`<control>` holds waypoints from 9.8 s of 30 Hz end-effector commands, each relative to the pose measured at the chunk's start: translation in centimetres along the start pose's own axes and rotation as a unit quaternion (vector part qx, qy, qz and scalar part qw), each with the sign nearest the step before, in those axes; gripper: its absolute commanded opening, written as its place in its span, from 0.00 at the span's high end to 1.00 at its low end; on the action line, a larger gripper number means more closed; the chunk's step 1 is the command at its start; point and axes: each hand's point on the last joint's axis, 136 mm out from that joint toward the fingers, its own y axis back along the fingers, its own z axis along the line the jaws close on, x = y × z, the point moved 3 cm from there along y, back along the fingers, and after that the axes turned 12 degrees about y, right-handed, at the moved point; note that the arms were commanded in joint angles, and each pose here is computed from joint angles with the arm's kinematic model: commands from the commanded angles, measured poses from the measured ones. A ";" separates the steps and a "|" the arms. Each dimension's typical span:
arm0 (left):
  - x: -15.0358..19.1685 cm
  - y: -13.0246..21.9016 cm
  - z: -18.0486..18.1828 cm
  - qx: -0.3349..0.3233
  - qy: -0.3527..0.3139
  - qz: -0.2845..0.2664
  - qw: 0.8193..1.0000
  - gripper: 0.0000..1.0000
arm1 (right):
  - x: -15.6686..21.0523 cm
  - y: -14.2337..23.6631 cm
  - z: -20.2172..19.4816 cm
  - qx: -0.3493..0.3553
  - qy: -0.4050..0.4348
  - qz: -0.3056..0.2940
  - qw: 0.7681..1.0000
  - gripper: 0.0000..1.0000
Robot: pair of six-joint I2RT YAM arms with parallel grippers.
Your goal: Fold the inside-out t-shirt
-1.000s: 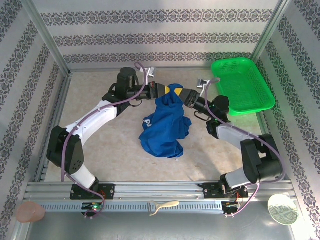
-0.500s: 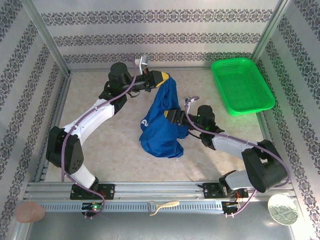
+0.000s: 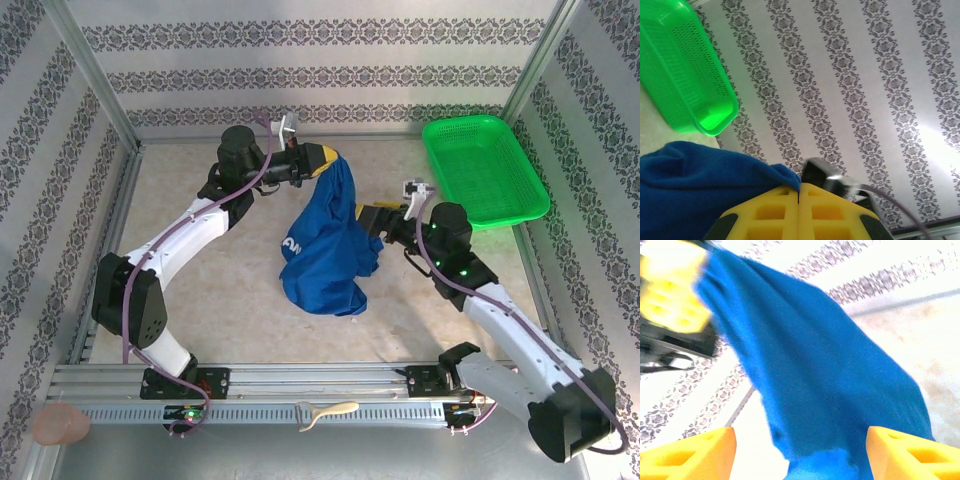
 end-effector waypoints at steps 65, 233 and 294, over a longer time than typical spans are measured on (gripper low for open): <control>2.8 1.7 5.8 -0.134 -0.110 -0.056 0.983 0.52 | -2.1 -3.3 2.1 -0.250 -0.050 0.000 0.967 1.00; -6.8 7.3 -13.1 -0.079 -0.199 -0.144 0.966 1.00 | -19.2 1.2 8.9 -0.026 0.129 -0.091 0.987 1.00; 1.8 7.4 2.3 -0.108 -0.142 -0.106 0.978 0.11 | -29.3 -1.8 8.2 -0.017 0.139 -0.171 0.975 1.00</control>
